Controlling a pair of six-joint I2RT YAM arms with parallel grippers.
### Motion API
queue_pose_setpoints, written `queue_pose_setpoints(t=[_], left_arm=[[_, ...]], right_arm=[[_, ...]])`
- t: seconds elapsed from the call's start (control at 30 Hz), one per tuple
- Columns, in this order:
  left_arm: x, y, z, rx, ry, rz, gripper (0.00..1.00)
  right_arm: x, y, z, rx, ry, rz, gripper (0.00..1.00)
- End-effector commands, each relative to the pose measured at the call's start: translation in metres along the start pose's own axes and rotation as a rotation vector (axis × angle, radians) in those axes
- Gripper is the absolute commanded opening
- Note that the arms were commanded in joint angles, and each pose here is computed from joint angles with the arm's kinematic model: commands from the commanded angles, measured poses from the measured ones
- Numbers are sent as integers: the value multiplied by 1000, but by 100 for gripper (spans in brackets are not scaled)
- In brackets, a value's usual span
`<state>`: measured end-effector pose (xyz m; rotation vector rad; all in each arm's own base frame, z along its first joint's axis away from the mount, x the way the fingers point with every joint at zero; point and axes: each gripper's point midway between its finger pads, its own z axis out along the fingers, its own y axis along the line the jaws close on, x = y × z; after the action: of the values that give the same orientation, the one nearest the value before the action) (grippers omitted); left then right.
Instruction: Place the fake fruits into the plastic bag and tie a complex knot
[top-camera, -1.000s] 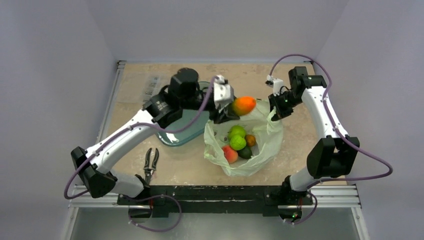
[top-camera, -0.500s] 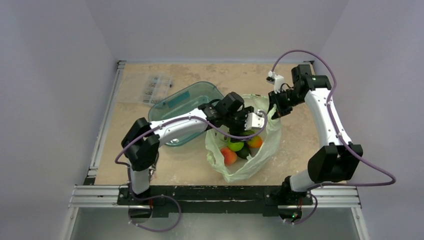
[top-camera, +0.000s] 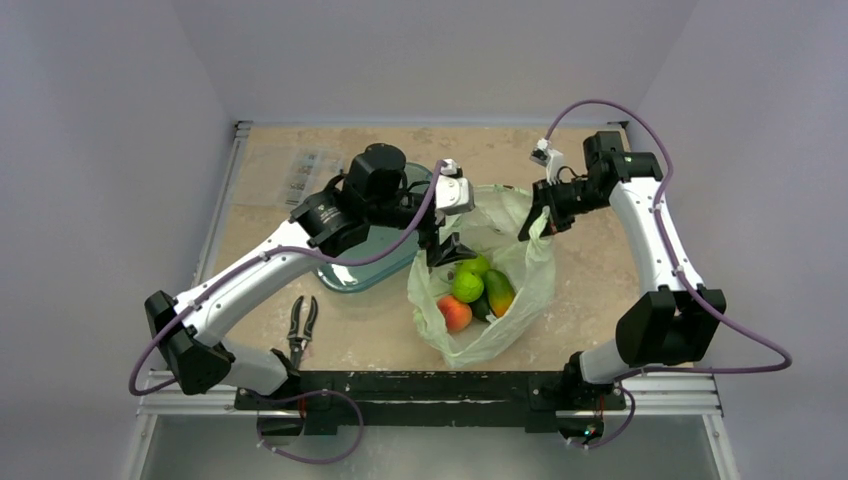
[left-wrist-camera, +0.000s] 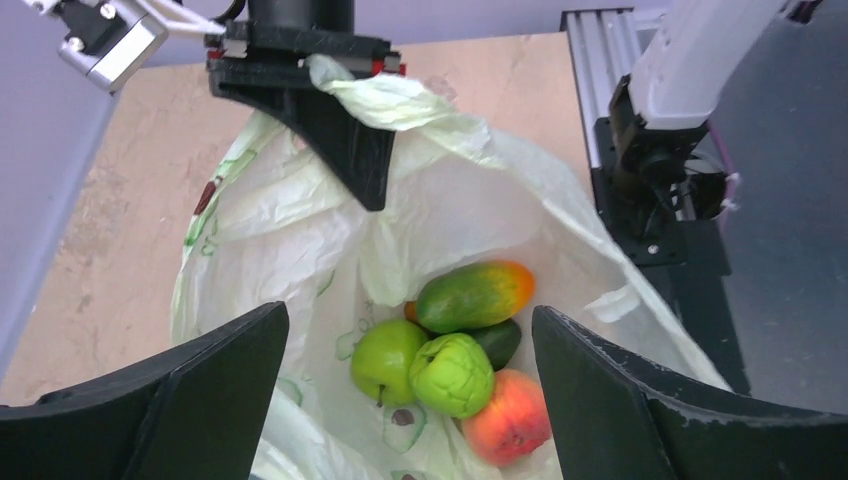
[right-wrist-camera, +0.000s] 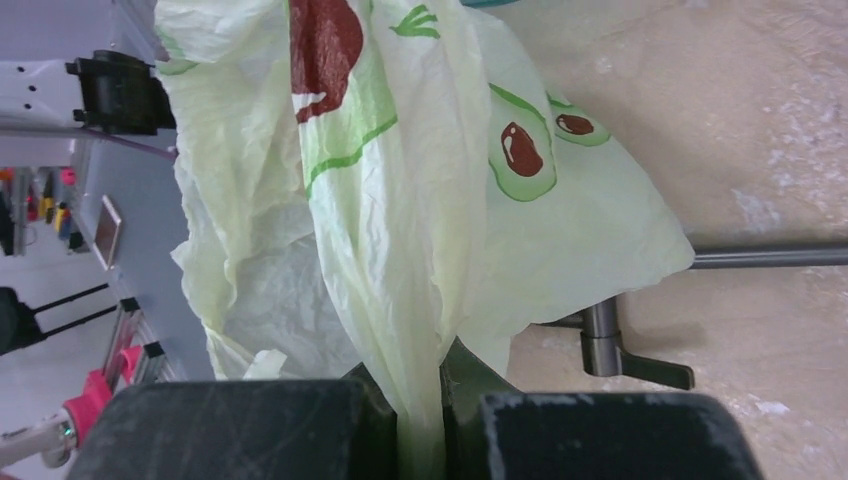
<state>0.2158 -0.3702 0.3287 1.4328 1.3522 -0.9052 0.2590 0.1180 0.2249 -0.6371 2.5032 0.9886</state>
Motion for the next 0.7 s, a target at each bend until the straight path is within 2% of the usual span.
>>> queue_pose_setpoints(t=[0.0,0.2,0.47,0.67], left_arm=[[0,-14,1,28,13,-165,89],[-23,-26,9,20,-23,-177,77],[-39,-18,62,20,-6,-424,74],[-41,-12,83,-4,1,-523,68]], right_arm=[[-8,21,2,-126,-58,10,2],[-10,26,9,-183,-77,99,8],[-21,30,9,-191,-126,169,13],[-24,34,5,-160,-192,168,13]])
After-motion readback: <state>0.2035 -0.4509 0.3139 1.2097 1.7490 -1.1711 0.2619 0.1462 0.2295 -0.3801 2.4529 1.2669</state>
